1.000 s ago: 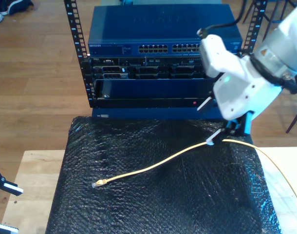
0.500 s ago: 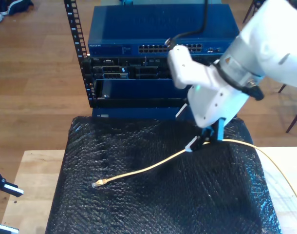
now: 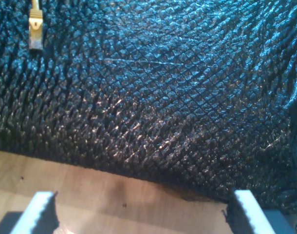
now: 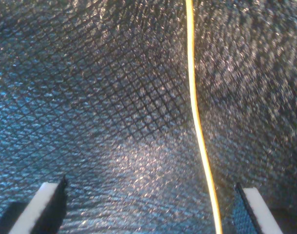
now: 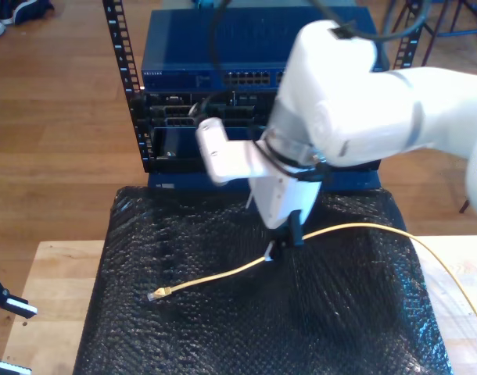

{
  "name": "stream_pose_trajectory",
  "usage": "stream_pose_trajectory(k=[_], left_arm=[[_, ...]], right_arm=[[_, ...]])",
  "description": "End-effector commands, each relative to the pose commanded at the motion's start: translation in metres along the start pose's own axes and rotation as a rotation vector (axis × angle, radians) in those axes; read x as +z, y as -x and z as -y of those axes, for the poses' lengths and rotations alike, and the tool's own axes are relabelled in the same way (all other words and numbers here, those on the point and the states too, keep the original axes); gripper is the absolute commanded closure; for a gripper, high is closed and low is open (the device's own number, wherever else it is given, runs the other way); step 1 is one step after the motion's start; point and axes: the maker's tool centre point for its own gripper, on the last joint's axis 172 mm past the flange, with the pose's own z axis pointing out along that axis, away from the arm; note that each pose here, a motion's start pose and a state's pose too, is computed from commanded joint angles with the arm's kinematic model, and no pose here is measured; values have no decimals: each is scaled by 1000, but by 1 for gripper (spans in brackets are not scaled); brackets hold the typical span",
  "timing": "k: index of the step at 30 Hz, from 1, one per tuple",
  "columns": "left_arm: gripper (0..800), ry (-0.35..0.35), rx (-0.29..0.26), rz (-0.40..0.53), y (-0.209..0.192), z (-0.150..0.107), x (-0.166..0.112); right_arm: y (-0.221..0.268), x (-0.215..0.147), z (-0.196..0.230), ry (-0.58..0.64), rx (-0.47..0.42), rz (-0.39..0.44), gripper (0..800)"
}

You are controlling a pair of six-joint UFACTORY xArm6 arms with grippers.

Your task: Grab the cable and plug it in

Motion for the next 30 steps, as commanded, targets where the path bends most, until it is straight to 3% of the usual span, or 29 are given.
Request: stream_pose_trajectory(k=[11, 26, 30], left_arm=[[0, 1, -10, -1, 0, 0, 1], [0, 4, -16, -3, 1, 0, 1], [0, 7, -17, -6, 1, -1, 2]], right_arm=[[-60, 55, -18, 42, -60, 120, 8], [-101, 104, -27, 30, -68, 134, 21], [-94, 110, -28, 41, -53, 167, 63]])
